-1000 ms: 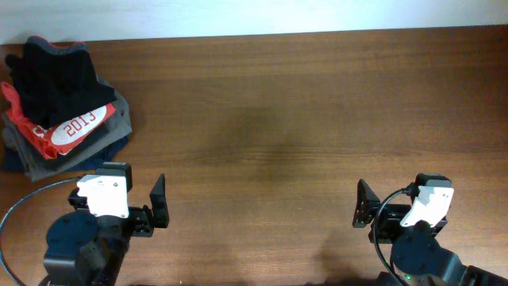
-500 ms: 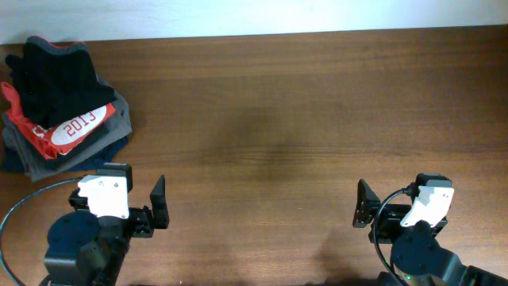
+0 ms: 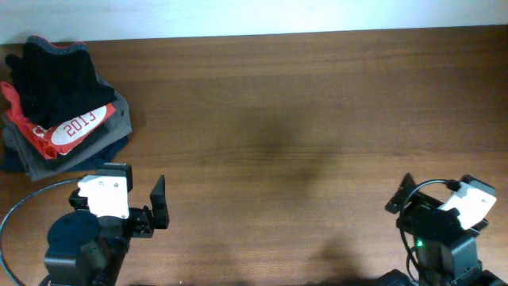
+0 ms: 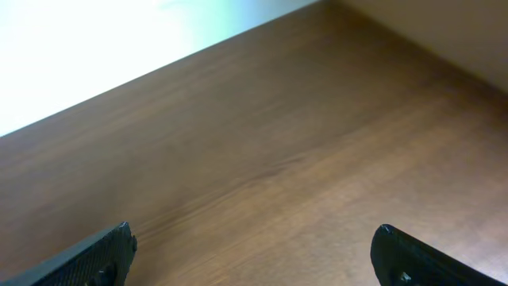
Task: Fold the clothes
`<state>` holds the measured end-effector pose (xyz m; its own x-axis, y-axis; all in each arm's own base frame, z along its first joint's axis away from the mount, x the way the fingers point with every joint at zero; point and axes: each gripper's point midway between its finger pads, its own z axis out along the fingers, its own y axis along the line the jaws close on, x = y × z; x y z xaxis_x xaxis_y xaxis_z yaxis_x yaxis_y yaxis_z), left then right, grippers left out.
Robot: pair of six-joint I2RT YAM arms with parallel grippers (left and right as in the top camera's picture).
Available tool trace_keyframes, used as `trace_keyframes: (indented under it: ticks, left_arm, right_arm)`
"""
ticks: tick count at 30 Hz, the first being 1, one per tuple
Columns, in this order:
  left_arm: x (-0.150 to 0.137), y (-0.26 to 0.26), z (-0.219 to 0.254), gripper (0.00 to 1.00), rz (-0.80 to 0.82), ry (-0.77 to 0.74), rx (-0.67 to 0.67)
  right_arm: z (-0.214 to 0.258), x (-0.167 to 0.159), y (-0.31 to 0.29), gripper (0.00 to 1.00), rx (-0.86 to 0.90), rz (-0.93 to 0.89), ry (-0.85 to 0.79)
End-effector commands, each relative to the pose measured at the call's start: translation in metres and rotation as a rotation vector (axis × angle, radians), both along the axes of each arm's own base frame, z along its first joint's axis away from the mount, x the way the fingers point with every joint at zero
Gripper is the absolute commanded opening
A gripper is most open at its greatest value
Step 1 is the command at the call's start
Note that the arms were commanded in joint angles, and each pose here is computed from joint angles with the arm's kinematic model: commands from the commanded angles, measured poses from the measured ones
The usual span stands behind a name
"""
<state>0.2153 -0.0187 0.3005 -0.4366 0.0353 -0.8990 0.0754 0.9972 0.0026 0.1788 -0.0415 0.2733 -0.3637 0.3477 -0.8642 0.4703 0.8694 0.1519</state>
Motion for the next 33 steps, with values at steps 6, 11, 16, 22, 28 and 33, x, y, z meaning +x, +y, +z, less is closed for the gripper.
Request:
trace_keyframes:
  ticks: [6, 11, 16, 22, 28, 33]
  left_arm:
    - [0.001, 0.002, -0.005, 0.99, 0.015, 0.011, 0.002]
    - [0.001, 0.002, -0.005, 0.99, 0.015, 0.011, 0.002]
    - [0.001, 0.002, -0.005, 0.99, 0.015, 0.011, 0.002]
    - [0.001, 0.002, -0.005, 0.99, 0.015, 0.011, 0.002]
    - [0.001, 0.002, -0.005, 0.99, 0.015, 0.011, 0.002]
    - [0.001, 0.002, -0.005, 0.99, 0.015, 0.011, 0.002]
  right_arm:
    - [0.004, 0.012, 0.014, 0.99, -0.133, 0.217, 0.05]
    - [0.006, 0.037, 0.065, 0.99, -0.369, 0.632, -0.029]
    - [-0.02, 0.056, 0.084, 0.99, -0.42, 0.735, -0.121]
    - [-0.049, 0.067, 0.09, 0.99, -0.424, 0.739, -0.231]
    - [-0.075, 0.069, 0.081, 0.99, -0.44, 0.689, -0.303]
    - [-0.088, 0.066, 0.077, 0.99, -0.48, 0.681, -0.341]
